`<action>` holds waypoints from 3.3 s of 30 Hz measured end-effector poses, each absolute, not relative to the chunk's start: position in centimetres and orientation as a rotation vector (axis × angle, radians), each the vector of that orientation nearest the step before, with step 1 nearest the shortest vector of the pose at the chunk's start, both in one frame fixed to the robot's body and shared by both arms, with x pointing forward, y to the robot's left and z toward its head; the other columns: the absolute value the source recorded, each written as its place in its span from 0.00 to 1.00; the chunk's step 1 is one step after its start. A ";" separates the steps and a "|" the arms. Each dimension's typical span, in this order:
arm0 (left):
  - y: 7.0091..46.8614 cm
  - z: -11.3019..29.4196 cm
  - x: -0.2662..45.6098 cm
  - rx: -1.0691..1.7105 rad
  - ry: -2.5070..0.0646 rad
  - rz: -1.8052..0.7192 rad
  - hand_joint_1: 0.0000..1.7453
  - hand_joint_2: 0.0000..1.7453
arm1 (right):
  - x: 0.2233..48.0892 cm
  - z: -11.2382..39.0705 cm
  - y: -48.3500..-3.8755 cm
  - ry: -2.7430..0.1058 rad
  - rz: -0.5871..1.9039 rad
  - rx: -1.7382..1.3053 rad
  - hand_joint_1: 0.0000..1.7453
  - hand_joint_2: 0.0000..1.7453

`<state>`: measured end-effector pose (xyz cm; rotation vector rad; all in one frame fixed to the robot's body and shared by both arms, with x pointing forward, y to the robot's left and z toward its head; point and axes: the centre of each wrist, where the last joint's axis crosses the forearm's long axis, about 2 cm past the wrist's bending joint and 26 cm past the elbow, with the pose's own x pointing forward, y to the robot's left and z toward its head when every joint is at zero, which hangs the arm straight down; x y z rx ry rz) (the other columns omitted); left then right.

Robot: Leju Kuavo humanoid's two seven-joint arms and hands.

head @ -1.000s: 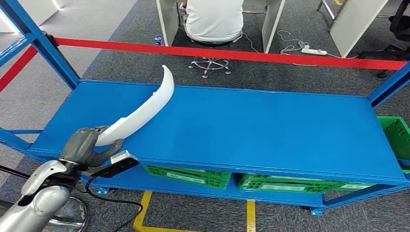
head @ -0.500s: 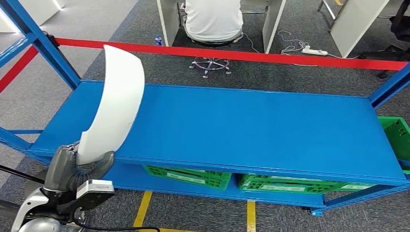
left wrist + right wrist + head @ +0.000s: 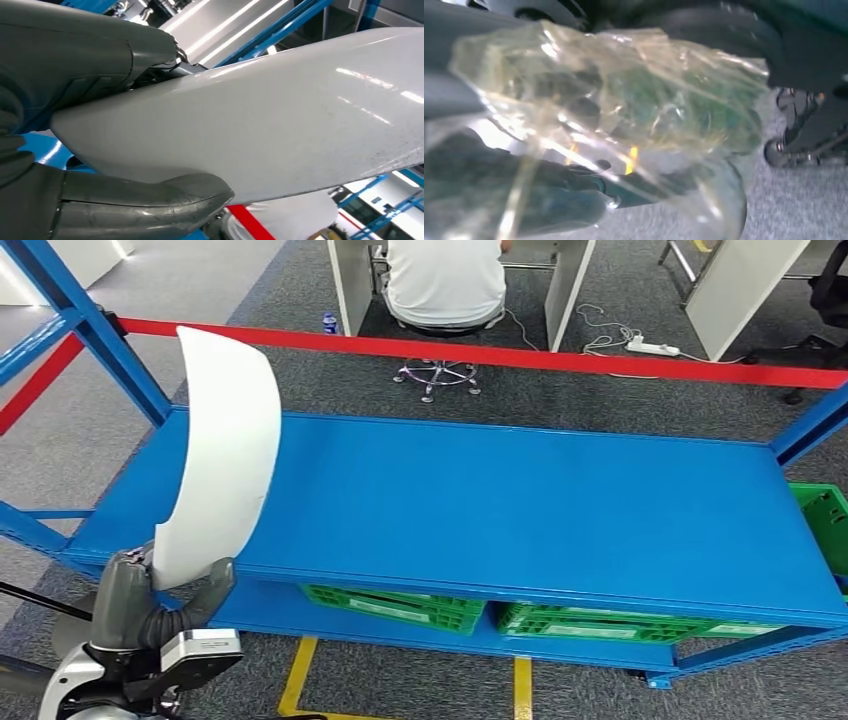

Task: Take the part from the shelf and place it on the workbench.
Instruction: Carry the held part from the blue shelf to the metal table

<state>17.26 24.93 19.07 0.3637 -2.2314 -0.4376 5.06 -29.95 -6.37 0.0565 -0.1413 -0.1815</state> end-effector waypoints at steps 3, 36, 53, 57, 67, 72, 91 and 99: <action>24.3 19.4 17.5 0.341 -2.251 -0.434 1.00 1.00 | 4.6 -6.3 -30.2 -0.143 -0.212 0.067 0.00 0.00; 22.5 19.6 18.1 0.284 -2.283 -0.389 1.00 1.00 | 4.4 -5.6 -30.3 -0.227 -0.197 0.048 0.00 0.00; 24.5 18.1 16.9 0.342 -2.203 -0.284 1.00 1.00 | 9.2 -6.2 -28.7 -0.234 -0.163 0.058 0.00 0.00; 24.6 18.1 16.9 0.343 -2.201 -0.268 1.00 1.00 | 9.9 -6.3 -28.3 -0.229 -0.179 0.057 0.00 0.00; 24.8 17.8 17.8 0.323 -2.181 -0.253 1.00 1.00 | 13.4 -6.7 -26.6 -0.196 -0.260 0.095 0.00 0.00; 24.7 17.6 18.2 0.321 -2.169 -0.252 1.00 1.00 | 14.3 -6.7 -25.9 -0.187 -0.262 0.103 0.00 0.00; 25.8 16.8 18.7 0.271 -2.122 -0.228 1.00 1.00 | 17.0 -6.0 -19.6 -0.127 -0.235 0.025 0.00 0.00; 25.8 16.8 18.8 0.278 -2.125 -0.209 1.00 1.00 | 16.9 -6.1 -18.6 -0.150 -0.196 0.007 0.00 0.00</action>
